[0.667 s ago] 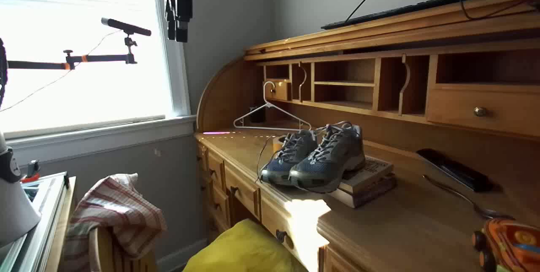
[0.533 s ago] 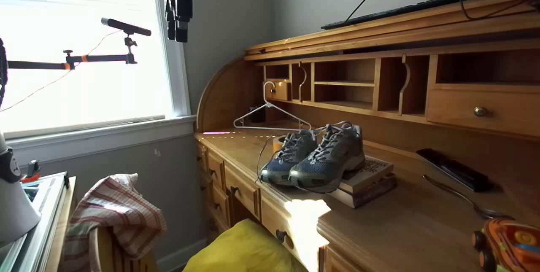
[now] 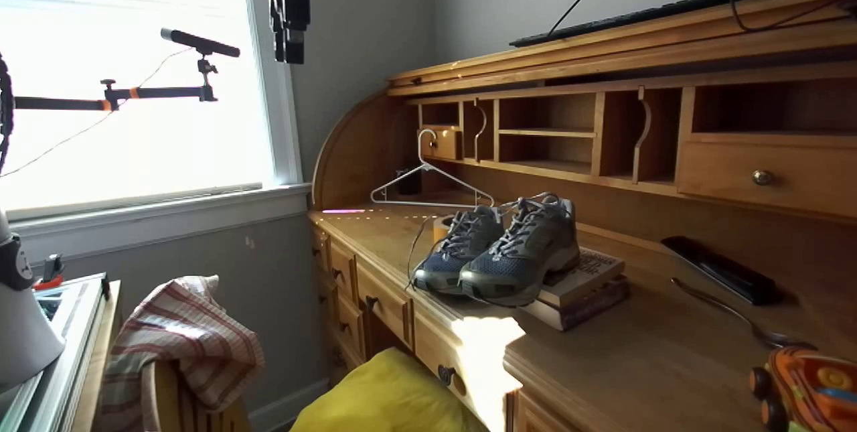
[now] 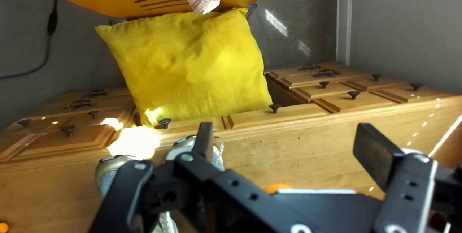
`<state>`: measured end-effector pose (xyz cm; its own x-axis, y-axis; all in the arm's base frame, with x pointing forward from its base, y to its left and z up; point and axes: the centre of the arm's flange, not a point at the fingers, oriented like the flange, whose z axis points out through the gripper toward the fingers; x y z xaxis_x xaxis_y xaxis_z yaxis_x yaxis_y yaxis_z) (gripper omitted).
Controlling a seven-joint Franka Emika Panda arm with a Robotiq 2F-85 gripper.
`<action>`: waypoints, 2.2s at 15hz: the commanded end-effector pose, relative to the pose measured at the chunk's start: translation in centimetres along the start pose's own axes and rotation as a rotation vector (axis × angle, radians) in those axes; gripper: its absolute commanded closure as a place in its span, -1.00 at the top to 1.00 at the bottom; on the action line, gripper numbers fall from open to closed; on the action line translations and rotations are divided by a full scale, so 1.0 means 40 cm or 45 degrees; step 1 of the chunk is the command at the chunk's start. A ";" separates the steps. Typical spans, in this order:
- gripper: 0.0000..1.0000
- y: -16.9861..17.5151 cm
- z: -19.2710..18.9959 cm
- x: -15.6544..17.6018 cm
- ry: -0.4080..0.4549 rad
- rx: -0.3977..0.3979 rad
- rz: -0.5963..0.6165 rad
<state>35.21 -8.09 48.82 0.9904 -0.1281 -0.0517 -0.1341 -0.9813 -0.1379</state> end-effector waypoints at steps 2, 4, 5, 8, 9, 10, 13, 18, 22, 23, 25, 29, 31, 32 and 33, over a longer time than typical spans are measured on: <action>1.00 0.125 -0.022 0.071 0.105 -0.091 0.158; 1.00 0.183 -0.017 0.114 0.122 -0.103 0.199; 1.00 0.206 -0.006 0.132 0.134 -0.115 0.221; 1.00 0.270 0.038 0.204 0.169 -0.104 0.263; 1.00 0.288 0.059 0.228 0.177 -0.102 0.277; 1.00 0.299 0.072 0.246 0.169 -0.114 0.310; 1.00 0.287 0.077 0.212 0.160 -0.123 0.281; 1.00 0.293 0.075 0.230 0.160 -0.129 0.285; 1.00 0.325 0.134 0.307 0.136 -0.176 0.322; 1.00 0.335 0.151 0.333 0.143 -0.185 0.290; 1.00 0.355 0.194 0.386 0.129 -0.224 0.260; 1.00 0.371 0.269 0.470 0.145 -0.288 0.186; 1.00 0.370 0.303 0.509 0.155 -0.313 0.161; 1.00 0.367 0.320 0.528 0.169 -0.323 0.161; 1.00 0.364 0.333 0.543 0.179 -0.327 0.158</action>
<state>51.50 -22.82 34.42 0.9600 -0.2716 0.0682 -0.2770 -0.9568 0.0879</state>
